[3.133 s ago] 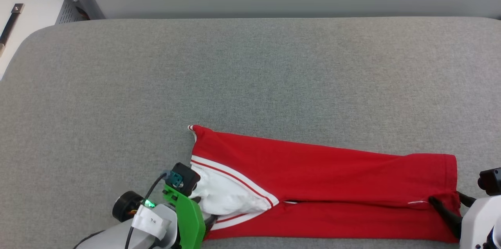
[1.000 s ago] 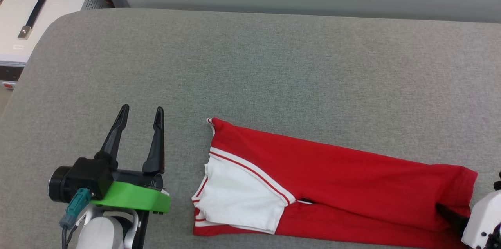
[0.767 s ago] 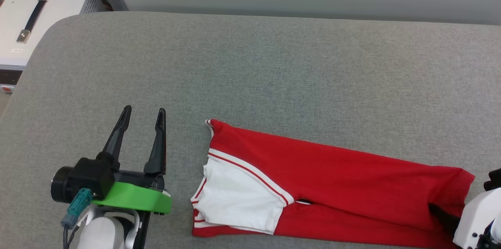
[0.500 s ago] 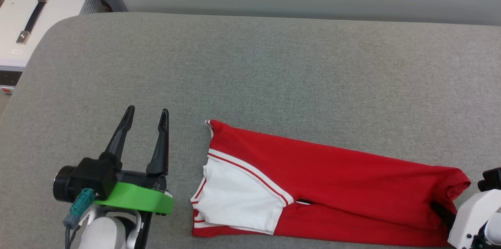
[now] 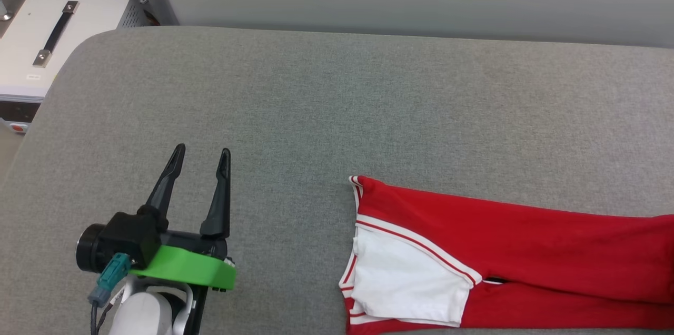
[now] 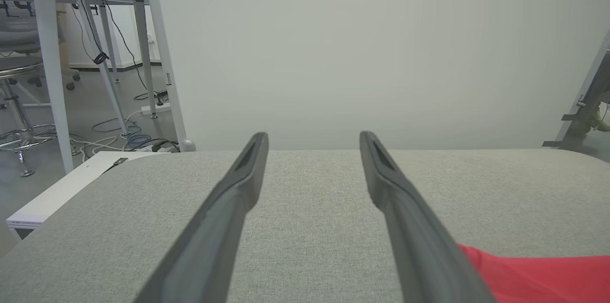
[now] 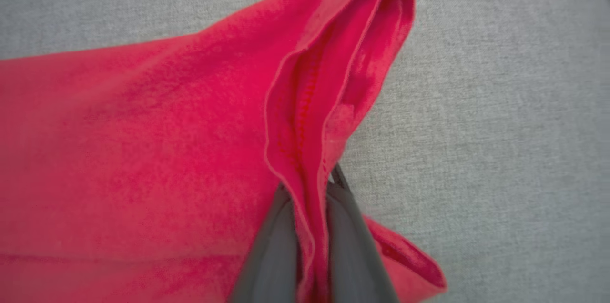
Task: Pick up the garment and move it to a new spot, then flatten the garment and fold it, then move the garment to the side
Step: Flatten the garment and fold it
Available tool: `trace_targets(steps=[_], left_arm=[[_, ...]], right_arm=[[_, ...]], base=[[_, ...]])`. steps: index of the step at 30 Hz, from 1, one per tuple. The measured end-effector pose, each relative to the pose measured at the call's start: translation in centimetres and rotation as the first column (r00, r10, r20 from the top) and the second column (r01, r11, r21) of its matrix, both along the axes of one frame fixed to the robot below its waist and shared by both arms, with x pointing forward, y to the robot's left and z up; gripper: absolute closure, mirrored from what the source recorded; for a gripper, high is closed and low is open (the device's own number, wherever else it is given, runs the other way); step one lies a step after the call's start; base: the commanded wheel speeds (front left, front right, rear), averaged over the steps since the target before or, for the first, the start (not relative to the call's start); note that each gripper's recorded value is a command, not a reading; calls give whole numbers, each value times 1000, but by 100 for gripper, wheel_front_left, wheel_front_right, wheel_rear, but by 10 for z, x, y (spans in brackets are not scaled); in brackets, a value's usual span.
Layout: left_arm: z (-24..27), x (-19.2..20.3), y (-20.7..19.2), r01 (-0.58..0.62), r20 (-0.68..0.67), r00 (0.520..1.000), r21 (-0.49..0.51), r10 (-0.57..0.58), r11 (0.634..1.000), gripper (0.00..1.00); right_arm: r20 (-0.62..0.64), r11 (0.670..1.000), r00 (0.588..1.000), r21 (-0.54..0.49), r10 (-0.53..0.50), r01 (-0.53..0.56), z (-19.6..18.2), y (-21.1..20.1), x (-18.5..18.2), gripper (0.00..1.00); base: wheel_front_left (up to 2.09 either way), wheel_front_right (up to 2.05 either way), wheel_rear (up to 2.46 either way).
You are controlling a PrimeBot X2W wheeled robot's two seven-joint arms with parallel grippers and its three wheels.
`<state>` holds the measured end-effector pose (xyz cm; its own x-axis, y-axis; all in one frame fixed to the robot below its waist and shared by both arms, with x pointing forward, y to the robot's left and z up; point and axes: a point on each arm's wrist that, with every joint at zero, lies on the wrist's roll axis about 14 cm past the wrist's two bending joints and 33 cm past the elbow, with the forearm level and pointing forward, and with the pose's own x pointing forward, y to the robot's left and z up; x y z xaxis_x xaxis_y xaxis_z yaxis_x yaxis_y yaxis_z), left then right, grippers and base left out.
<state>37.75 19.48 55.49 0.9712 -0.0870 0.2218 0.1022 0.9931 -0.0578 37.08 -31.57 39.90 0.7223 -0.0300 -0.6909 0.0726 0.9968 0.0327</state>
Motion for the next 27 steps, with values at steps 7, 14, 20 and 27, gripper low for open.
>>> trace_targets(steps=[7, 14, 20, 27], left_arm=[[1, -6, -4, 12, 2, 1000, -10, -12, 1000, 0], [8, -13, -6, 17, 21, 1000, -14, -17, 1000, 0], [9, -25, -1, 0, 25, 1000, -25, 1, 1000, 0], [9, -31, 5, -23, 27, 999, -31, 24, 999, 0]], right_arm=[[51, 999, 998, 34, 21, -23, 9, 16, 5, 100], [88, 993, 993, 69, 85, -91, 20, 45, -4, 100], [82, 978, 985, 126, 155, -164, 27, 82, -19, 100], [151, 928, 959, 254, 239, -271, 48, 152, -20, 100]], base=[[0, 0, 0], [0, 0, 0], [0, 0, 0], [0, 0, 0]])
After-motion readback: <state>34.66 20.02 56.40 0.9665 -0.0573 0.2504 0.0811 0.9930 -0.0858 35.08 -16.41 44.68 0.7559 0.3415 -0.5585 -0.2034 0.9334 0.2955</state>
